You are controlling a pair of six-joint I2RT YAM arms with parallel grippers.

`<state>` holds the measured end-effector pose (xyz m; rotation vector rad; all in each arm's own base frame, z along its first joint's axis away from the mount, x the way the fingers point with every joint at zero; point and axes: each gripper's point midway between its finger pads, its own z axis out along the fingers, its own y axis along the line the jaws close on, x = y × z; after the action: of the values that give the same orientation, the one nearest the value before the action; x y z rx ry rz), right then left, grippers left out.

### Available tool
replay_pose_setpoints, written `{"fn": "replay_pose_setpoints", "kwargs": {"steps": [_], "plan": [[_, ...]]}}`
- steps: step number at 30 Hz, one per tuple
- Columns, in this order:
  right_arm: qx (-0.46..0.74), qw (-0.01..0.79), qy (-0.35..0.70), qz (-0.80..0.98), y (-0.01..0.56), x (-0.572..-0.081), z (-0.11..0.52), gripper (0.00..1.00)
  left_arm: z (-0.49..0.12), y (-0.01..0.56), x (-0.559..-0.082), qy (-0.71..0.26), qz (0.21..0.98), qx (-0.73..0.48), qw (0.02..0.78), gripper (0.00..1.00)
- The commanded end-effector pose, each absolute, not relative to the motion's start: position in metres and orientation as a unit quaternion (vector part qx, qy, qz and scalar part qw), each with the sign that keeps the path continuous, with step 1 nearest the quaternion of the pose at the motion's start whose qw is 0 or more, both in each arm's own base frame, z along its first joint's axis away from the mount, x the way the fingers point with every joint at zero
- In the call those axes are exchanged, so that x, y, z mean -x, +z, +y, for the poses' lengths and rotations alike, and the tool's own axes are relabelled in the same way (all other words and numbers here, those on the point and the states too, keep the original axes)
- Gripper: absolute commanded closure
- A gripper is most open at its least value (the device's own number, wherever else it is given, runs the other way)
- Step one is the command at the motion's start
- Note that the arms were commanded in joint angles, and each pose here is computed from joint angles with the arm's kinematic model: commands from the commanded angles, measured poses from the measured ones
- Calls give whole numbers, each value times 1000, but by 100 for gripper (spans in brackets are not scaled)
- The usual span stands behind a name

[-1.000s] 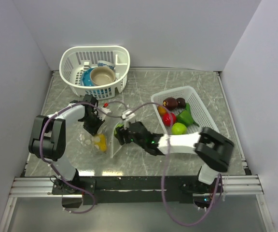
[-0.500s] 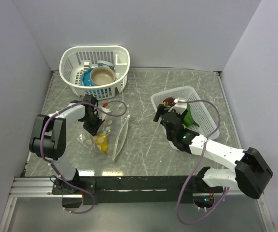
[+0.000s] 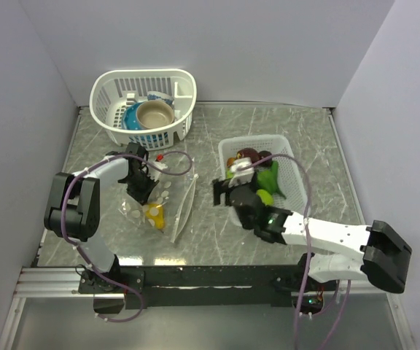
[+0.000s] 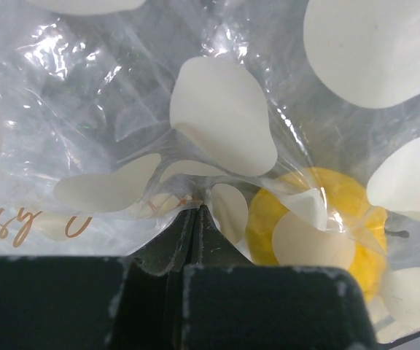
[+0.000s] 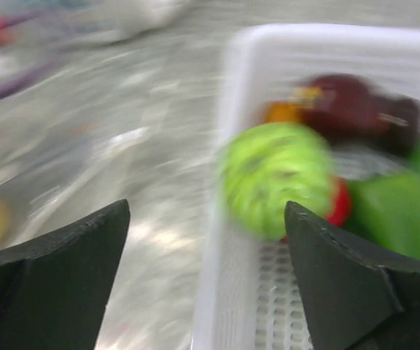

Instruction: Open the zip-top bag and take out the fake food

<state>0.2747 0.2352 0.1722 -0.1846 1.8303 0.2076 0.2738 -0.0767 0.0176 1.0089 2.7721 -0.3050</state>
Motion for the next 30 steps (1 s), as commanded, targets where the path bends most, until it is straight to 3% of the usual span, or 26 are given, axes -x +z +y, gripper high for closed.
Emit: {"fn": "replay_pose_setpoints", "kwargs": {"steps": [1, 2, 3, 5, 6, 9, 10, 18, 19, 26, 30], "plan": [[209, 583, 199, 759, 177, -241, 308, 21, -84, 22, -278, -121, 927, -341, 102, 99], [237, 562, 207, 765, 158, -232, 323, 28, -84, 21, -277, -121, 926, -342, 102, 99], [246, 557, 212, 765, 157, -229, 335, 46, -83, 21, -277, -119, 926, -343, 103, 99], [271, 534, 189, 778, 135, -227, 351, 61, -83, 21, -276, -119, 926, -344, 101, 99], [260, 538, 167, 785, 130, -233, 349, 55, -83, 20, -275, -119, 926, -346, 99, 99], [209, 558, 120, 794, 130, -250, 334, 9, -82, 22, -276, -117, 925, -346, 101, 99], [198, 568, 124, 789, 139, -252, 330, 3, -82, 21, -274, -115, 925, -348, 100, 99], [225, 611, 172, 739, 202, -231, 350, 1, -80, 16, -274, -112, 926, -347, 97, 99], [254, 593, 195, 739, 192, -223, 364, 4, -80, 17, -275, -115, 926, -347, 98, 99], [328, 511, 211, 766, 101, -201, 388, 54, -82, 17, -274, -117, 924, -351, 98, 99], [328, 493, 200, 780, 71, -199, 385, 66, -79, 18, -277, -111, 922, -356, 100, 99]]}}
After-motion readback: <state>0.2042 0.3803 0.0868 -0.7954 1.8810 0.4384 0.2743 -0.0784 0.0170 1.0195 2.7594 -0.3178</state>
